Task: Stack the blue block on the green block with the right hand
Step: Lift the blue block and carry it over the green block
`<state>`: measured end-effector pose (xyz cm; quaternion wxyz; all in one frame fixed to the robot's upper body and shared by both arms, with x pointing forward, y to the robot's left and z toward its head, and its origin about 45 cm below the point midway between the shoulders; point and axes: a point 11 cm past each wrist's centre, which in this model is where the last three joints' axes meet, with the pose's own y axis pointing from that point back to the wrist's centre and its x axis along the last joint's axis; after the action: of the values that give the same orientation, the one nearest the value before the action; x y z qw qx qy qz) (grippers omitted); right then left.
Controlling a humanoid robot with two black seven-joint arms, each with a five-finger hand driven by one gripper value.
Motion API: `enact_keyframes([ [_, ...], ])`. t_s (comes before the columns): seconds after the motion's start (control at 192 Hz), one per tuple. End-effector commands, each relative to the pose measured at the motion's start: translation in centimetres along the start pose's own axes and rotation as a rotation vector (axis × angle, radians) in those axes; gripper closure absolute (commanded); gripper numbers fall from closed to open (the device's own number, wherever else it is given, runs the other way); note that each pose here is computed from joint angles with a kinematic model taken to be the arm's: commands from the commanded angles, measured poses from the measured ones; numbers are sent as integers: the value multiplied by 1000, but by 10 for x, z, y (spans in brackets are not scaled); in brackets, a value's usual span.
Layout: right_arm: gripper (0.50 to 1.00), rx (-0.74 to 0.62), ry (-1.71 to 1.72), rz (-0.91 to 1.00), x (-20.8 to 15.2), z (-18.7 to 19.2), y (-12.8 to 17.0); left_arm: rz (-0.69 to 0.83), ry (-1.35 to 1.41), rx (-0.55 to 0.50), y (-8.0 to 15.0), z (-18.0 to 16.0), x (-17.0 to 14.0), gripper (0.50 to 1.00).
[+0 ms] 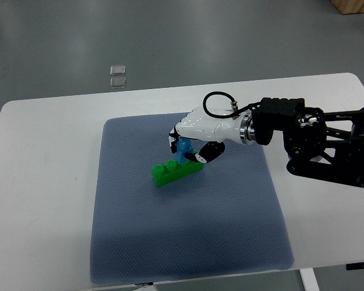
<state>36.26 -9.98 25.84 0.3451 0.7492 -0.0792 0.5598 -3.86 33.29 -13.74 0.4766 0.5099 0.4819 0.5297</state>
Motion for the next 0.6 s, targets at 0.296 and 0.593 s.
enact_keyframes([
  [0.296,1000,-9,111,-26,-1,-1,-24,0,0,0,0,0,0,500],
  [0.593,1000,-14,162,-34,-11,2,-29,-1,0,-2,0,0,0,500],
])
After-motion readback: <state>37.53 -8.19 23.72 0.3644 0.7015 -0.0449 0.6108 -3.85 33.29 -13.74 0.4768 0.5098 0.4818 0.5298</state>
